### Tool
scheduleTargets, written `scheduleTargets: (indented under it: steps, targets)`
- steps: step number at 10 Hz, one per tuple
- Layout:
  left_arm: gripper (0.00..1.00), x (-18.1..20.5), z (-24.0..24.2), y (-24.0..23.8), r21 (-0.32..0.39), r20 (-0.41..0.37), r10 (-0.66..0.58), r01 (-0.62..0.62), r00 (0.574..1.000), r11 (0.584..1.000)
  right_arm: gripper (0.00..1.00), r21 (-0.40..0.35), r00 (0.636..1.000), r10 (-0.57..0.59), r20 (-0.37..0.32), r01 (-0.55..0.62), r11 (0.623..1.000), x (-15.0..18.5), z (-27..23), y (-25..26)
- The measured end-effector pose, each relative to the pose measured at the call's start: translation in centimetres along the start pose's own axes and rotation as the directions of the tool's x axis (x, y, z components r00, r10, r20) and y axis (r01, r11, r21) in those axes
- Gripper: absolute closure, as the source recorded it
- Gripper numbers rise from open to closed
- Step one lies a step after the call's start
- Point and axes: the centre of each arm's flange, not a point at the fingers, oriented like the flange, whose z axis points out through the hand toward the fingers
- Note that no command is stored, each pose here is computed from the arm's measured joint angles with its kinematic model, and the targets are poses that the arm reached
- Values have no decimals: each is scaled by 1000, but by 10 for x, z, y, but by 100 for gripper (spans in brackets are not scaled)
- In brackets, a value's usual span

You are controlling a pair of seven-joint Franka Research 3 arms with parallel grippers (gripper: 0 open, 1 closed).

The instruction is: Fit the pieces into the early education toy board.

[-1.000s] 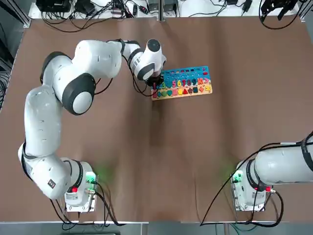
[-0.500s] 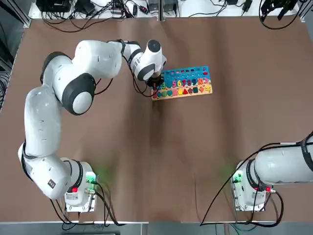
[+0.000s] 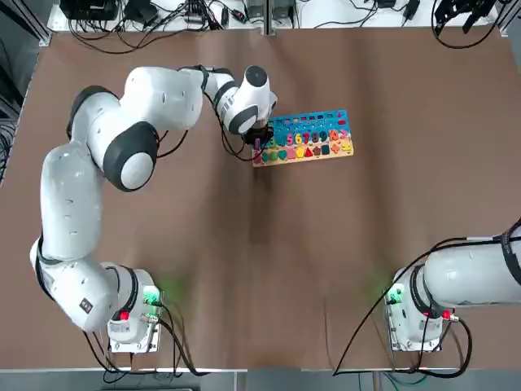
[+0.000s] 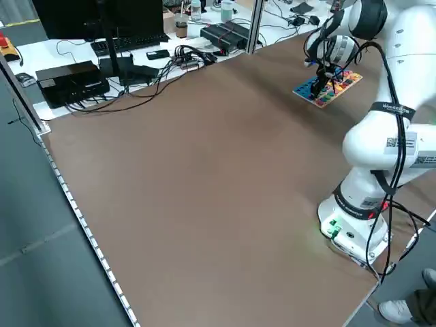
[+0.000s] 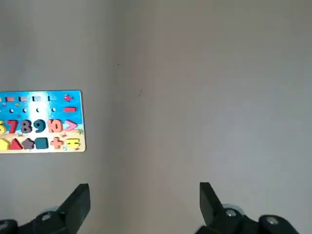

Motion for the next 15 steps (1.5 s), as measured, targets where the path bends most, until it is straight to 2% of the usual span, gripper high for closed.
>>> scheduleTargets:
  steps: [5,10,15]
  targets:
    - [60,4,-16,2,-13,-15,-3,3,1000,1000,1,0,1000,-1,-1,1,1000,0,-1,0]
    - [59,16,-48,-8,17,-17,16,-16,1000,1000,1,0,1000,-2,-1,2,1000,0,-1,-1]
    - [30,82,-175,-66,34,-84,108,-106,991,994,1,-1,1000,-6,-6,6,1000,3,2,-3]
